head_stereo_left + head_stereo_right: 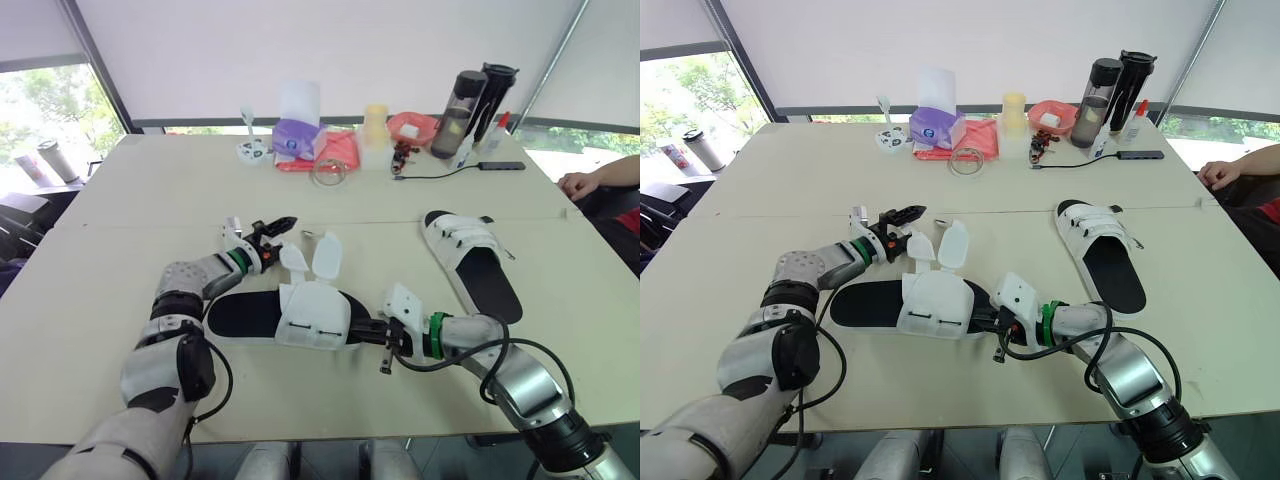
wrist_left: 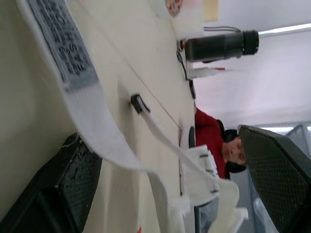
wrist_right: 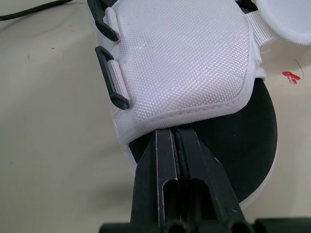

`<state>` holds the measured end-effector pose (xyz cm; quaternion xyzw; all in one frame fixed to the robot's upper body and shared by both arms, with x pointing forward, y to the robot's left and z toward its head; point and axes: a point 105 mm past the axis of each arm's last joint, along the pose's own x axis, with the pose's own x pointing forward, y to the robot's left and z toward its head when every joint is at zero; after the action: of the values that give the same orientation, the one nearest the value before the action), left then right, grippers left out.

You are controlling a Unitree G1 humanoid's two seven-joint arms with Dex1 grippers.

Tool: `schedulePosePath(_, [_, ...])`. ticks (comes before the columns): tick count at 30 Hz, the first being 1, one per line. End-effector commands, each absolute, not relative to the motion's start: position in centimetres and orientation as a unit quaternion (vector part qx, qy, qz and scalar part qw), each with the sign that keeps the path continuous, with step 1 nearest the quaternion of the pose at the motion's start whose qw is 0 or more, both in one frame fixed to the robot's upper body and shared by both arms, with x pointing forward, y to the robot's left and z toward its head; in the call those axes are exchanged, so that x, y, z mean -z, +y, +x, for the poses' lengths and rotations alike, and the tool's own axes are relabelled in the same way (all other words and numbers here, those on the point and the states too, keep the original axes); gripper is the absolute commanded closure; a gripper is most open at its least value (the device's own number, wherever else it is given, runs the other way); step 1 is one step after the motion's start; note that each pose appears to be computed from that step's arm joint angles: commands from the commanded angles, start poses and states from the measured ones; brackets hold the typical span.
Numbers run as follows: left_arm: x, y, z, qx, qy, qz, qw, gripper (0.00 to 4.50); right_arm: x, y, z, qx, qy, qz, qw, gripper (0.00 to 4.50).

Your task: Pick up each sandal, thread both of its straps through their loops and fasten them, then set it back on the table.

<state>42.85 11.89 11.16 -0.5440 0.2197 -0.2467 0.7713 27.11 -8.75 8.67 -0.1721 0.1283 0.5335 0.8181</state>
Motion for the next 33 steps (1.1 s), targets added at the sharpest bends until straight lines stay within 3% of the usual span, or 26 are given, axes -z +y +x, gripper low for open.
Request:
schedulePosePath(1, [-10.8, 12.7, 43.4, 0.226, 0.209, -0.52, 0.797, 0.57, -8.2, -8.7, 27.2, -0.529, 0.136, -0.175, 0.819, 4.5])
schedulePosePath(4, [-10.8, 12.7, 43.5, 0.229, 0.207, -0.52, 0.796, 1.71, -8.2, -8.8, 27.2, -0.528, 0.136, -0.175, 0.82, 4.5])
schedulePosePath(9, [-10.9, 12.8, 43.6, 0.232, 0.201, -0.507, 0.805, 4.21, -8.1, -8.8, 27.2, -0.526, 0.137, -0.175, 0.821, 4.5])
schedulePosePath(10, [-10.9, 12.9, 43.7, 0.232, 0.2, -0.504, 0.808, 4.42, -8.1, -8.8, 27.2, -0.526, 0.137, -0.175, 0.821, 4.5])
schedulePosePath(14, [-11.8, 12.9, 43.9, 0.25, 0.187, -0.475, 0.823, 4.42, -7.8, -8.8, 27.1, -0.527, 0.139, -0.177, 0.819, 4.5])
schedulePosePath(17, [-14.8, 12.4, 44.0, 0.321, 0.144, -0.389, 0.852, 4.42, -7.6, -8.9, 27.1, -0.528, 0.14, -0.18, 0.818, 4.5])
schedulePosePath(20, [-19.1, 11.5, 43.2, 0.407, 0.05, -0.244, 0.879, 4.42, -7.4, -9.1, 27.1, -0.526, 0.139, -0.182, 0.819, 4.5])
schedulePosePath(22, [-21.0, 10.2, 41.2, 0.471, -0.016, -0.115, 0.874, 4.42, -7.3, -9.3, 27.1, -0.525, 0.14, -0.183, 0.819, 4.5])
schedulePosePath(25, [-20.3, 9.0, 38.1, 0.533, -0.052, 0.045, 0.843, 4.42, -7.0, -9.4, 27.0, -0.526, 0.14, -0.186, 0.818, 4.5])
schedulePosePath(29, [-17.5, 8.2, 33.4, 0.6, -0.102, 0.252, 0.752, 4.42, -6.6, -9.3, 27.0, -0.526, 0.139, -0.189, 0.818, 4.5])
schedulePosePath(33, [-16.3, 8.4, 30.7, 0.601, -0.216, 0.404, 0.655, 4.42, -6.4, -9.6, 27.3, -0.519, 0.138, -0.191, 0.822, 4.5])
